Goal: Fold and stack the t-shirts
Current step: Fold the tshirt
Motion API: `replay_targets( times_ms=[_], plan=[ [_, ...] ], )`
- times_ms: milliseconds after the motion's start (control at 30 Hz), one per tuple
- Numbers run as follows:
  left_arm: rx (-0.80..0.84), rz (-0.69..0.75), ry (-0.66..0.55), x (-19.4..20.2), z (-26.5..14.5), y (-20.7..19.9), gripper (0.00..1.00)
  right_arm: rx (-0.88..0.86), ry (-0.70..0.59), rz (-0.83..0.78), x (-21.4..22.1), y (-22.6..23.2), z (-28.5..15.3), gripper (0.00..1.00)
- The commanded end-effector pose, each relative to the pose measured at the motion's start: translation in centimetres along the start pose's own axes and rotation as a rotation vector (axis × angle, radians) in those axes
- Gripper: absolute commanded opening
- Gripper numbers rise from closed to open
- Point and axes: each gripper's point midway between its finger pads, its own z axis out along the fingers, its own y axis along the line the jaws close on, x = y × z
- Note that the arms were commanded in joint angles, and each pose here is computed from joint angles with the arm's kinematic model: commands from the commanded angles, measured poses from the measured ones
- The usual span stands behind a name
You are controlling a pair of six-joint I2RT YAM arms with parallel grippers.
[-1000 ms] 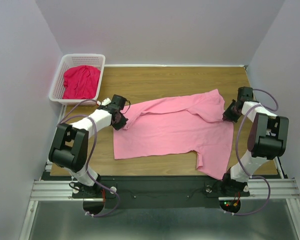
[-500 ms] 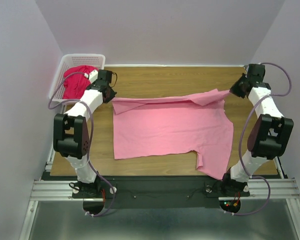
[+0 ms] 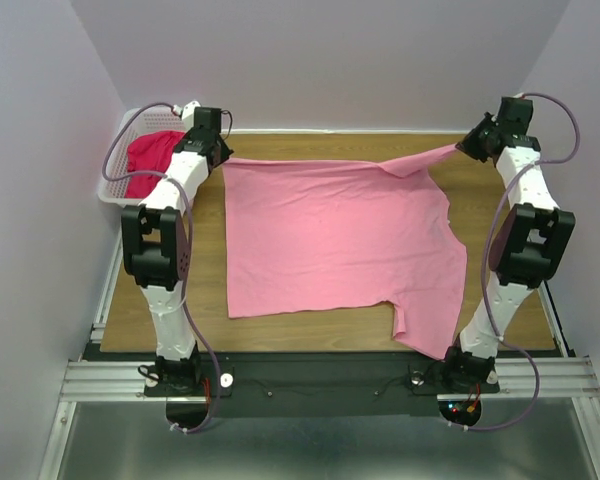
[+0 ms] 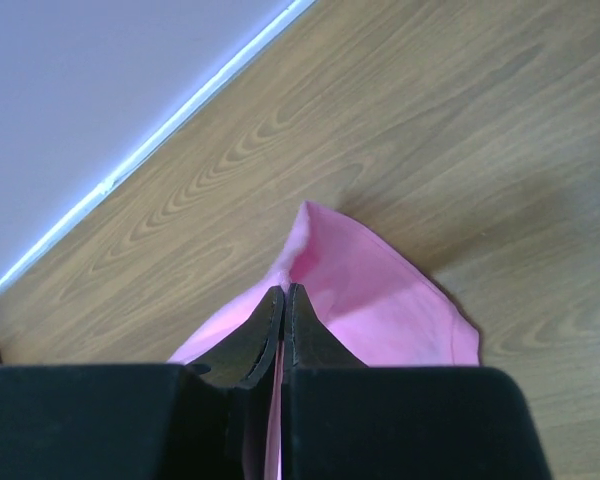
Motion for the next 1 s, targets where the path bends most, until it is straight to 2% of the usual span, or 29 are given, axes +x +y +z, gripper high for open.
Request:
replay_targets(
  times_ms=[0,267,500,967],
  plan=[
    [0.053,0.041,-0.086,-3.8,-0.3,-1.7,0.00,-0.082,-0.057,0.006,-2.6,2.4,-1.0,0.01],
    [0.030,0.054,-0.013,-1.2,-1.3,-0.1,0.00,-0.064,-0.014,0.042,0.1,1.4,-3.8,0.01],
    [0.010,0.059,0.076,2.9,-1.6,2.1,0.00,0.005,-0.020,0.043,2.8,-0.9,-7.7,0.01],
    [0.038,0.057,0.134,5.8,-2.7,3.2,0.00,0.096,0.030,0.086,8.9,-4.9,-12.3,0.01]
  ],
)
